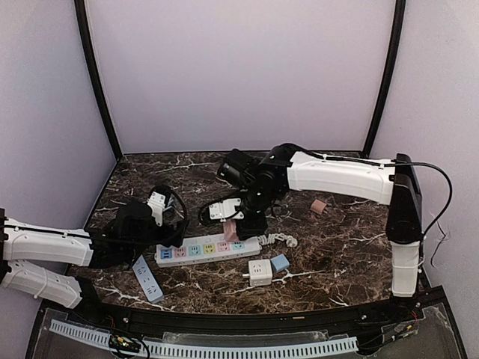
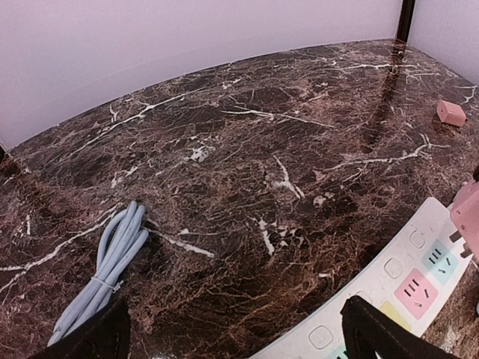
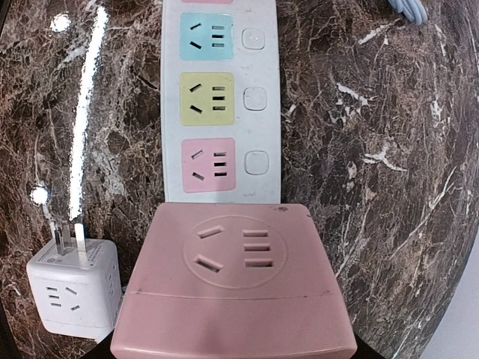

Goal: Insert the plug

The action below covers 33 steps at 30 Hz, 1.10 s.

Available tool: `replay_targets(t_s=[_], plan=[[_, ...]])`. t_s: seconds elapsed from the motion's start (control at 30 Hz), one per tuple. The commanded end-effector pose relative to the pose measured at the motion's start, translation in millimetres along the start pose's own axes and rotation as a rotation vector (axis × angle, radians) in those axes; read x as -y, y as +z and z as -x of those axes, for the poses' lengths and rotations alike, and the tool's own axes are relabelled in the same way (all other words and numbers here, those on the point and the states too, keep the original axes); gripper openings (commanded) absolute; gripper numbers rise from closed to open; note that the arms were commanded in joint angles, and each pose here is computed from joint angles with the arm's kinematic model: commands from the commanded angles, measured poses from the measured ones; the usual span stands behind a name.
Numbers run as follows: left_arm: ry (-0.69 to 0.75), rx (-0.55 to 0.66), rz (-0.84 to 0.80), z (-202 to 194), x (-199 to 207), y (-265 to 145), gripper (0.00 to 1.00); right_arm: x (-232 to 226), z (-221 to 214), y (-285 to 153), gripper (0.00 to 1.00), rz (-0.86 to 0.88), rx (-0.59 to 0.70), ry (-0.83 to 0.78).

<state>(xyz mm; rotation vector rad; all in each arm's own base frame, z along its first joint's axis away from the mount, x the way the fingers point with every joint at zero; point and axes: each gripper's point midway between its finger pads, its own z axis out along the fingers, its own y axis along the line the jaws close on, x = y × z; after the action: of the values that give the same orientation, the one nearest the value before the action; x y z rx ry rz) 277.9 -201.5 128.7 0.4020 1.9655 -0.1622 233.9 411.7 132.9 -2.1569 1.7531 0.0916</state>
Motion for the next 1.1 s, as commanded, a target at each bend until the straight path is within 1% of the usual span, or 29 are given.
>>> replay_targets(t_s=[0.0, 0.43, 0.67, 1.07], plan=[[-0.018, -0.012, 0.020, -10.3, -9.6, -7.2, 0.99, -6.4, 3.6, 4.0, 0.00, 0.003, -0.035, -0.022], [-0.013, -0.001, 0.028, -10.2, -14.0, -12.9, 0.99, -11.7, -13.1, 20.4, 0.00, 0.040, -0.143, -0.021], [-0.011, -0.003, 0.031, -11.5, -14.8, -12.9, 0.99, -9.6, -11.4, 28.0, 0.00, 0.045, -0.155, -0.027], [-0.017, 0.013, 0.020, -9.5, -14.2, -15.2, 0.98, -11.2, -21.7, 38.4, 0.00, 0.040, -0.199, -0.026]])
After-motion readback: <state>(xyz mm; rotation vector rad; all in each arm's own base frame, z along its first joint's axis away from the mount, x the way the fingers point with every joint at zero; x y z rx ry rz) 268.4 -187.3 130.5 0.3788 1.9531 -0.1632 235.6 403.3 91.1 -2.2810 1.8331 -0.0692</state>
